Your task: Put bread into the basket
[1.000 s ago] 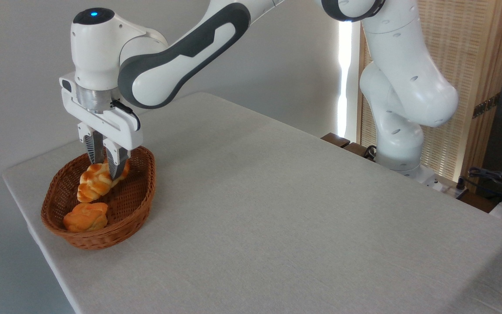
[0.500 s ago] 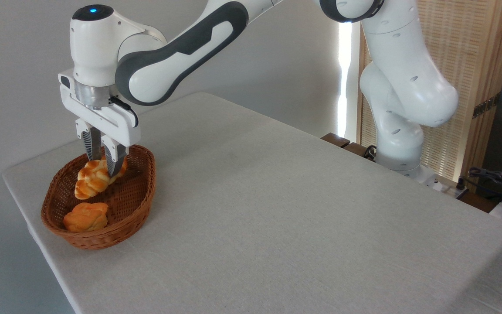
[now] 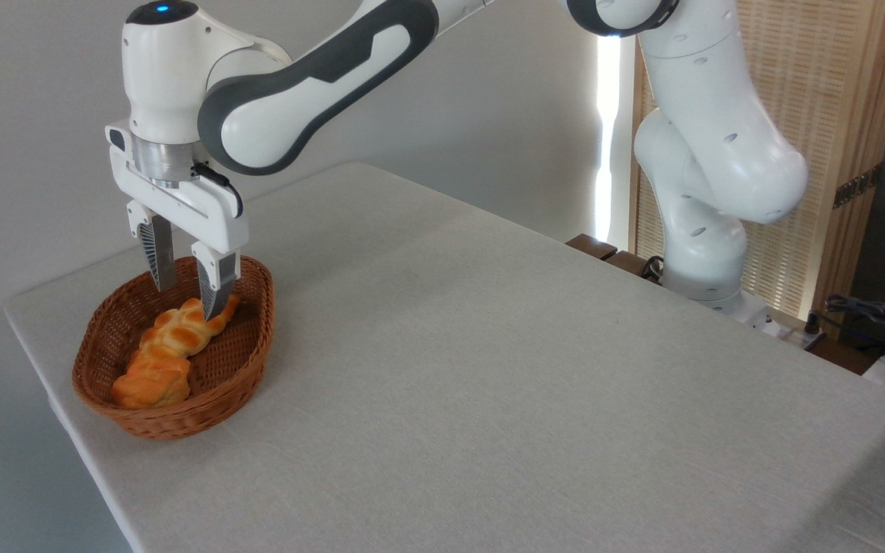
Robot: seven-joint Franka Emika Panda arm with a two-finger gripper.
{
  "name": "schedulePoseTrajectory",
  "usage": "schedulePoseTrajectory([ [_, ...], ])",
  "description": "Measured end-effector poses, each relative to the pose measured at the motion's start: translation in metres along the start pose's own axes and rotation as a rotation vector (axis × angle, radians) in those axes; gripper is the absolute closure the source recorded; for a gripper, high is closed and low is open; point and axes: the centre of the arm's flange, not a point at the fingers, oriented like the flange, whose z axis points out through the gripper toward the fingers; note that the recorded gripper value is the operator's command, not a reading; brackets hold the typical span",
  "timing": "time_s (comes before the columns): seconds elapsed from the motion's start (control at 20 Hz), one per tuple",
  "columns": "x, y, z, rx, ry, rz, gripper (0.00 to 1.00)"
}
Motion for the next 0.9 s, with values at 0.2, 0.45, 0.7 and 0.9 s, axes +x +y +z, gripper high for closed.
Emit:
schedulePoseTrajectory([
  [0.2, -0.004, -0.001, -0.021, 0.015, -0.022, 0.016, 0.00],
  [0.45, -0.030, -0.037, -0.082, 0.059, -0.139, 0.127, 0.00],
  [0.7, -0.059, -0.082, -0.138, 0.068, -0.213, 0.258, 0.00],
  [0.9, -0.081, -0.126, -0.168, 0.067, -0.237, 0.309, 0.00],
])
